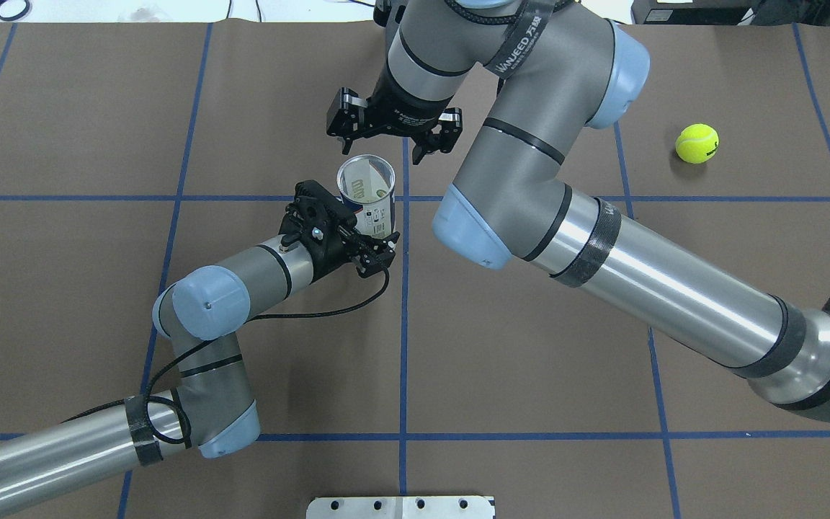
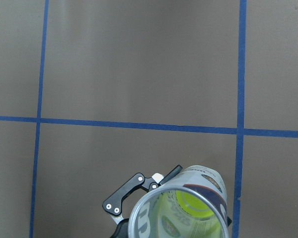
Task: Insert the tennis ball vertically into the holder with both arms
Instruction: 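Raise the open right gripper away from the can, then move the right gripper over the second yellow tennis ball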
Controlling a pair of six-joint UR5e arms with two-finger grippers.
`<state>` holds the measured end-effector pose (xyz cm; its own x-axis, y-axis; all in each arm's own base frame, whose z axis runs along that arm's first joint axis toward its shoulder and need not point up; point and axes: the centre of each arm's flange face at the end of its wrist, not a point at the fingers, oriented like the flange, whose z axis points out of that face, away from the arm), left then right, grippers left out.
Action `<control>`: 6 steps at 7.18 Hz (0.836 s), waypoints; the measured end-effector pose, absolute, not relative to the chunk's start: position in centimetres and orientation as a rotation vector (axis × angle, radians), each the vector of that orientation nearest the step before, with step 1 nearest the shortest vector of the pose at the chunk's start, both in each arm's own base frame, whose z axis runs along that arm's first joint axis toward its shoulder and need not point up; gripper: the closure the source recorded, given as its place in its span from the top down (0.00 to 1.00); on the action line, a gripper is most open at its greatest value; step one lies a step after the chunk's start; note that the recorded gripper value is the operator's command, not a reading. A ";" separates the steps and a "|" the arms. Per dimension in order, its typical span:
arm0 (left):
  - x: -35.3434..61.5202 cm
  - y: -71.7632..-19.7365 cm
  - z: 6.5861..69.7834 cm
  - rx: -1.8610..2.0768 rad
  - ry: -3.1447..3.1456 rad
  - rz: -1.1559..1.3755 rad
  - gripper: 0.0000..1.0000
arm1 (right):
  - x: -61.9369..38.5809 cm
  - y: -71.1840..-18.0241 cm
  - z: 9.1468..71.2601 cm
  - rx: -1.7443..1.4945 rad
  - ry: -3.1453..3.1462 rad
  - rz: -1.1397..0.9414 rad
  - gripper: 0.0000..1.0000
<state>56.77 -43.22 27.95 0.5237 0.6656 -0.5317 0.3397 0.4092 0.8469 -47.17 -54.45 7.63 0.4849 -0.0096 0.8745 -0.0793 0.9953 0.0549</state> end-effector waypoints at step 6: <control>56.9 -43.1 27.9 1.184 1.058 0.266 0.99 | -29.9 -66.4 27.3 0.204 -0.838 -0.027 0.99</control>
<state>56.89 -43.09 27.95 0.5231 0.6671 -0.5303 0.3373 0.4094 0.8477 -29.86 -66.37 27.31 0.6695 -0.1041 0.7355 -0.0562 0.9802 0.1899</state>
